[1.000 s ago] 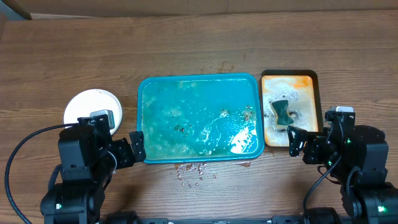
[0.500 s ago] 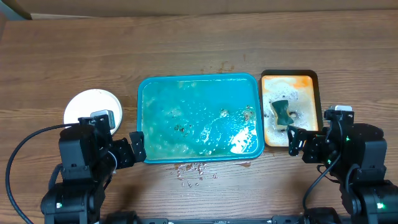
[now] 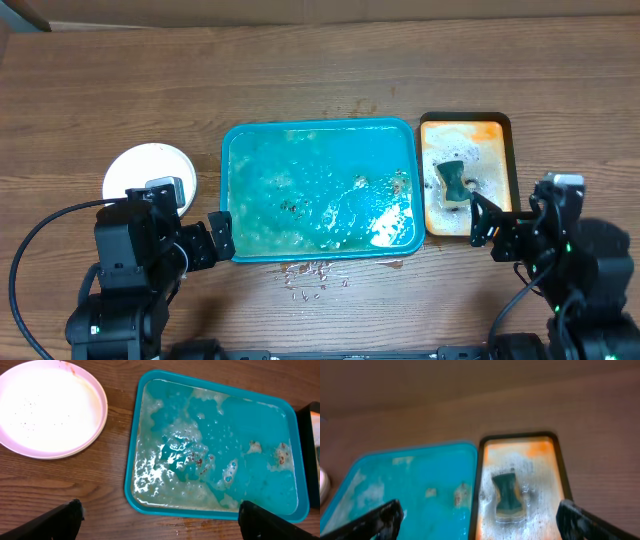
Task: Clean dirty plates on tray and stack at the side
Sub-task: 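Release the sponge in the orange-rimmed tray and withdraw the right gripper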
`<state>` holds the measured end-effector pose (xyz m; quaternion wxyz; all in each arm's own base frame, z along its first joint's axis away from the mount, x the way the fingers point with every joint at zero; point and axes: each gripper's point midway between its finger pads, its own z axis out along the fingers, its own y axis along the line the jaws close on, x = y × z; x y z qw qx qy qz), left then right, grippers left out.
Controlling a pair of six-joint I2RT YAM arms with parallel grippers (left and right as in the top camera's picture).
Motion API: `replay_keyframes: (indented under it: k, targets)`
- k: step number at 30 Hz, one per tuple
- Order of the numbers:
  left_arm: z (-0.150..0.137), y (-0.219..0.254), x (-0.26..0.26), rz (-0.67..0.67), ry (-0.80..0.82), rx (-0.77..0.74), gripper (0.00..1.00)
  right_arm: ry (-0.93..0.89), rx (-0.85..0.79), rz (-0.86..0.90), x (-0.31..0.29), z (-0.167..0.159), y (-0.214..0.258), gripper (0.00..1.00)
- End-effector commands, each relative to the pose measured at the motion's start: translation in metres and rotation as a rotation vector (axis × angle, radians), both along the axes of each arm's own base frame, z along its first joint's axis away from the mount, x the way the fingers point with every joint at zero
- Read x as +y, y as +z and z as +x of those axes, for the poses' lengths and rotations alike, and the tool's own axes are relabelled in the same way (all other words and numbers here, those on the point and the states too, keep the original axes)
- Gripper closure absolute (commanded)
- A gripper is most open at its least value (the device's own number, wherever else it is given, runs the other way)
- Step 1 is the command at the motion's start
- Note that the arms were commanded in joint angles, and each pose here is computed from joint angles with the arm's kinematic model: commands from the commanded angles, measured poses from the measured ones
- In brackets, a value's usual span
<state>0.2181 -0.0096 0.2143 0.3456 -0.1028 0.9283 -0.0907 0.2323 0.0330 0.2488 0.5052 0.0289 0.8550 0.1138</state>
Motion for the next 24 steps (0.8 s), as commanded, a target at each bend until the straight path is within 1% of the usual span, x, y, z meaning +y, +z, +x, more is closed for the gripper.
replay_keyframes:
  k: [1,3,6,12,17,20,24]
  targets:
    - [-0.001,-0.005,-0.002,0.005,-0.021,0.011,0.0,-0.025,-0.176,0.0,-0.005,0.0,0.009,0.0]
    - [-0.001,-0.005,-0.002,0.005,-0.021,0.011,0.0,-0.024,-0.339,0.011,-0.004,0.0,0.02,0.0]
    - [-0.001,-0.005,-0.002,0.005,-0.021,0.011,0.0,-0.025,-0.479,0.021,-0.004,-0.002,0.028,0.0]
    - [-0.001,-0.005,-0.002,0.005,-0.021,0.011,0.0,-0.029,-0.661,0.032,-0.005,-0.004,0.023,0.0]
    - [-0.001,-0.005,-0.002,0.005,-0.021,0.011,0.0,-0.046,-0.73,0.031,-0.009,-0.002,0.01,0.0]
    - [-0.001,-0.005,-0.002,0.005,-0.021,0.011,0.0,-0.055,-0.733,0.028,-0.011,0.002,0.001,0.0]
    - [-0.001,-0.005,-0.002,0.005,-0.021,0.011,0.0,-0.115,-0.693,0.015,-0.022,0.008,-0.019,0.0]
